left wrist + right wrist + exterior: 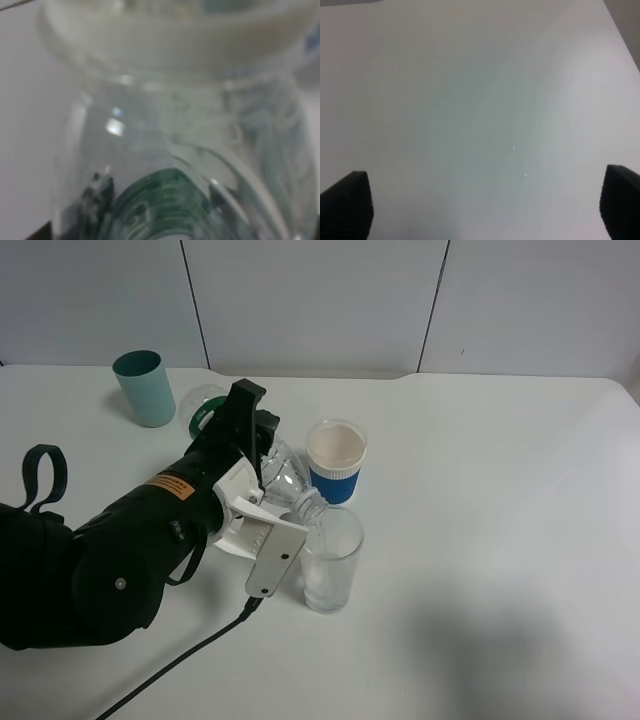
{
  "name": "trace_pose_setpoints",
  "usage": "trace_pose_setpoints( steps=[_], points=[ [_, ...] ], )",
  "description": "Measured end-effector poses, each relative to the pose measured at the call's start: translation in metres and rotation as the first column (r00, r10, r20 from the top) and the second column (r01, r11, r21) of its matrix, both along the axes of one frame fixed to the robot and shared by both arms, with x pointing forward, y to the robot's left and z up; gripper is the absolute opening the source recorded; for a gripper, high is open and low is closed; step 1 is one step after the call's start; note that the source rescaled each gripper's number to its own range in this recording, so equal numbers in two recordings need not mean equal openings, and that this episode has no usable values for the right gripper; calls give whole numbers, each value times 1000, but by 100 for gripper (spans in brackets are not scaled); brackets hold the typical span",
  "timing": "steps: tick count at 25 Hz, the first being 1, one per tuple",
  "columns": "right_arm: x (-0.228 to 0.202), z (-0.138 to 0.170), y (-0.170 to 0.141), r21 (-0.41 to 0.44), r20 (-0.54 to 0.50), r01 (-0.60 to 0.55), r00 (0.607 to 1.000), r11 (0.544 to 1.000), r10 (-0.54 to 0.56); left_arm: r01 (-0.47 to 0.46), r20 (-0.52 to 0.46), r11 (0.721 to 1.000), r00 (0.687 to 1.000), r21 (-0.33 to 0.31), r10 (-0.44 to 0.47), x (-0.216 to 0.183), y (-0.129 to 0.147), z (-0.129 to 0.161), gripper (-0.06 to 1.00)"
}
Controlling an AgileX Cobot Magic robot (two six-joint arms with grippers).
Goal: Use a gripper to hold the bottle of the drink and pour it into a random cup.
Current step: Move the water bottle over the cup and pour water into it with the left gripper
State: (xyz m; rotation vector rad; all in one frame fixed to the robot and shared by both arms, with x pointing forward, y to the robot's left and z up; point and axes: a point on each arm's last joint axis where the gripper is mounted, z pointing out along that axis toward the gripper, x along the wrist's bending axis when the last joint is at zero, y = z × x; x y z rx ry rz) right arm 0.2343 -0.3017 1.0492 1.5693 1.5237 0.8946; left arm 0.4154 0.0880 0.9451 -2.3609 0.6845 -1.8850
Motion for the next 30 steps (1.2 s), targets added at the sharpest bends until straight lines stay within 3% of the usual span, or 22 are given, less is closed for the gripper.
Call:
trace_pose_setpoints(
  steps=[30],
  points=[
    [0,0,0,0,0,0,1000,1000,0,8,8,1000,1000,29,-8,0,0,0,2]
  ],
)
